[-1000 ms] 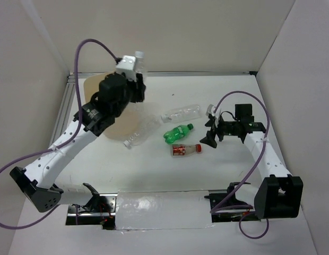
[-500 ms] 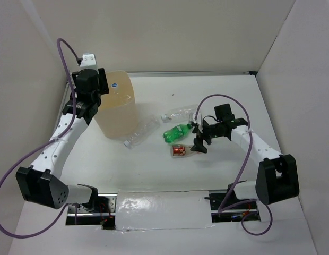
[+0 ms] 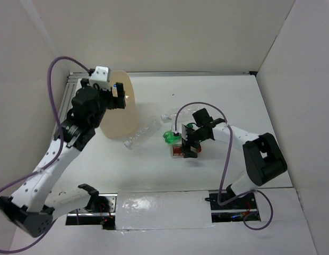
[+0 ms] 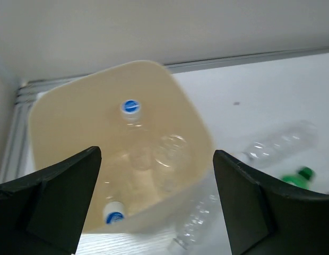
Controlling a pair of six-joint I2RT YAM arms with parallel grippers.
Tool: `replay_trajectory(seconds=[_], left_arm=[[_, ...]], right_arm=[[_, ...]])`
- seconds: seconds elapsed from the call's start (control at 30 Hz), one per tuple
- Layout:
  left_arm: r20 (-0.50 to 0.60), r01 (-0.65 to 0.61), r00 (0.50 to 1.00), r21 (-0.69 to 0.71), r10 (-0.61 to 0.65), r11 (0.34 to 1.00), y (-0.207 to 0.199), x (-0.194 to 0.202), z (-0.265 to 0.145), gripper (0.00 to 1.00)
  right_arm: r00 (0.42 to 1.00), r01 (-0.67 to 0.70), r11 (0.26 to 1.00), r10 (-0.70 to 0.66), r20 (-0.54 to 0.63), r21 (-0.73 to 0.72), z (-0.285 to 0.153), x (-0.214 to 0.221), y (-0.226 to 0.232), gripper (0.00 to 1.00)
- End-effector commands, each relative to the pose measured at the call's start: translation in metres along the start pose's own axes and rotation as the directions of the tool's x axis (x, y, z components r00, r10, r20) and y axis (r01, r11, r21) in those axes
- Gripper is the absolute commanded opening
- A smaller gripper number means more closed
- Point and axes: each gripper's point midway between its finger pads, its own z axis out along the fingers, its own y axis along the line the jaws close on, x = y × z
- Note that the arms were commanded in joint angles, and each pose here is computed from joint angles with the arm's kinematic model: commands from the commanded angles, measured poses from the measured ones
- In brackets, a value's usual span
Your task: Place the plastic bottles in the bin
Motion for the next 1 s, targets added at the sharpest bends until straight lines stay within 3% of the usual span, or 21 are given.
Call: replay_trajectory(seconds=[0.0, 0.17, 0.27, 0.3, 0.4, 0.43, 0.53, 0.63, 0.67, 0.7, 0.77, 0.83, 0.87, 0.9, 0.97], left_arm=[[-0.018, -0.046, 0.999, 0.233, 0.052, 0.971, -0.048, 0.020, -0.037, 0.99], [-0.142, -0.004, 0.988, 0.408, 0.068, 0.913, -0.098, 0.093, -0.075, 0.99], [-0.223, 0.016, 0.971, 0.429, 0.088, 0.903, -0.114, 0.135, -0.087, 0.99], [-0.244, 0.010, 0.964, 0.441, 0.109, 0.898, -0.125, 0.150, -0.093, 0.99], [-0.280, -0.023, 0.947, 0.433, 0.159, 0.901, -0.141, 0.173, -0.095, 0.99], [-0.287, -0.025, 0.943, 0.450, 0.171, 0.893, -0.151, 0.178, -0.101, 0.99], [-0.299, -0.022, 0.939, 0.445, 0.172, 0.895, -0.161, 0.193, -0.101, 0.99], [-0.290, 0.009, 0.946, 0.473, 0.146, 0.881, -0.163, 0.201, -0.111, 0.99], [-0.301, 0.018, 0.943, 0.468, 0.140, 0.883, -0.162, 0.208, -0.111, 0.99], [-0.300, 0.015, 0.943, 0.478, 0.147, 0.878, -0.161, 0.212, -0.115, 0.99], [-0.307, 0.045, 0.944, 0.490, 0.124, 0.870, -0.158, 0.221, -0.122, 0.99], [-0.314, 0.075, 0.944, 0.503, 0.101, 0.861, -0.159, 0.225, -0.126, 0.99], [-0.325, 0.087, 0.940, 0.515, 0.101, 0.853, -0.160, 0.233, -0.130, 0.99], [-0.330, 0.082, 0.938, 0.513, 0.109, 0.854, -0.158, 0.238, -0.130, 0.99], [-0.348, 0.082, 0.930, 0.505, 0.115, 0.859, -0.157, 0.244, -0.130, 0.99]], right_arm=[[0.998, 0.056, 0.997, -0.054, -0.027, 0.059, 0.008, 0.002, -0.024, 0.95], [0.995, 0.069, 0.997, -0.067, -0.070, 0.027, 0.014, 0.018, -0.012, 0.79], [0.994, 0.074, 0.997, -0.074, -0.080, 0.006, 0.017, 0.022, -0.005, 0.69], [0.993, 0.086, 0.996, -0.087, -0.084, -0.010, 0.018, 0.022, -0.001, 0.52], [0.991, 0.108, 0.993, -0.112, -0.067, -0.053, 0.006, 0.009, 0.007, 0.35], [0.989, 0.145, 0.988, -0.146, -0.011, -0.053, -0.006, -0.006, 0.007, 0.29], [0.981, 0.174, 0.985, -0.175, 0.080, 0.012, -0.051, -0.054, -0.001, 0.26], [0.966, 0.169, 0.959, -0.207, 0.153, 0.227, -0.114, -0.124, -0.042, 0.24], [0.966, 0.169, 0.959, -0.207, 0.154, 0.228, -0.114, -0.124, -0.043, 0.24], [0.948, 0.188, 0.924, -0.259, 0.183, 0.334, -0.140, -0.154, -0.064, 0.24], [0.948, 0.127, 0.897, -0.235, 0.214, 0.423, -0.158, -0.177, -0.088, 0.24], [0.908, 0.134, 0.844, -0.314, 0.277, 0.519, -0.189, -0.224, -0.113, 0.24], [0.878, 0.127, 0.838, -0.344, 0.334, 0.530, -0.192, -0.259, -0.120, 0.24], [0.885, 0.130, 0.858, -0.326, 0.331, 0.498, -0.174, -0.258, -0.122, 0.24], [0.819, 0.165, 0.820, -0.423, 0.387, 0.547, -0.191, -0.315, -0.130, 0.24]])
